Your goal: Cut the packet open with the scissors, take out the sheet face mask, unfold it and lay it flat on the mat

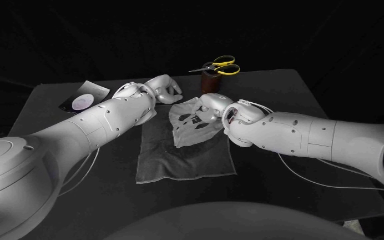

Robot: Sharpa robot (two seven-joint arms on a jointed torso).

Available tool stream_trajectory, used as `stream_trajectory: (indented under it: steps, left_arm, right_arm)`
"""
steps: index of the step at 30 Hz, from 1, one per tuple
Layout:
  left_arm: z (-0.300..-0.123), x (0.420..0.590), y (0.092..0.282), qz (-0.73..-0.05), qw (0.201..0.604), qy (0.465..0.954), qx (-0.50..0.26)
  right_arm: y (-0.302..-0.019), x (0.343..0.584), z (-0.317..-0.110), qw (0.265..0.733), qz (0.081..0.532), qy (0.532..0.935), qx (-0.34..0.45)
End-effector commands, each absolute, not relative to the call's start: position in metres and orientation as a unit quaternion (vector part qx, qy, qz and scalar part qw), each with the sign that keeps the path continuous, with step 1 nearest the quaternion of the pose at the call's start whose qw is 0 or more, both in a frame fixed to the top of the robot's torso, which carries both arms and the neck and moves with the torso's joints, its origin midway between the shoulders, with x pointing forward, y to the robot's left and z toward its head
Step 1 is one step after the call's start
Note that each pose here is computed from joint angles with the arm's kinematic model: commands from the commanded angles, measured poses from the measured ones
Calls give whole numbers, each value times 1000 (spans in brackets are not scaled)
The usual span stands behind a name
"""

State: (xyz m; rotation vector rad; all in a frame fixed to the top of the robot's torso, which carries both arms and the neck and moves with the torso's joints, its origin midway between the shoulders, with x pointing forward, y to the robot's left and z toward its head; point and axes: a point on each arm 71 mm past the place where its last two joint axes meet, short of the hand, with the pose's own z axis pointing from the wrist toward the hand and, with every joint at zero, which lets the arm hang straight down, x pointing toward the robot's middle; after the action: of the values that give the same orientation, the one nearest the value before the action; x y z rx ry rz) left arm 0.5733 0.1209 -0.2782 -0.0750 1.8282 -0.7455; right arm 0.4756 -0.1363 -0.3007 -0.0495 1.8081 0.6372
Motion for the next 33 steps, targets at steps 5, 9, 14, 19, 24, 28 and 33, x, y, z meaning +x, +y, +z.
stream_trajectory:
  steps: [5, 9, 14, 19, 24, 28, 33]
  left_arm:
    - [-275, 575, 112, -322, 565, 756, -72]
    - [-277, 575, 110, -300, 562, 767, -78]
    - [-280, 576, 106, -267, 562, 778, -79]
    - [-283, 575, 103, -238, 562, 789, -76]
    - [-285, 574, 101, -217, 561, 796, -71]
    - [-286, 574, 100, -209, 561, 798, -69]
    - [-286, 573, 99, -206, 558, 801, -67]
  right_arm:
    - [-135, 474, -303, 566, 266, 780, -29]
    - [-134, 474, -303, 566, 266, 780, -29]
    - [-133, 474, -302, 566, 266, 780, -29]
    - [-131, 474, -302, 566, 266, 780, -30]
    - [-131, 474, -302, 566, 265, 780, -30]
    - [-131, 474, -301, 567, 265, 780, -30]
    - [-131, 475, -301, 567, 264, 780, -29]
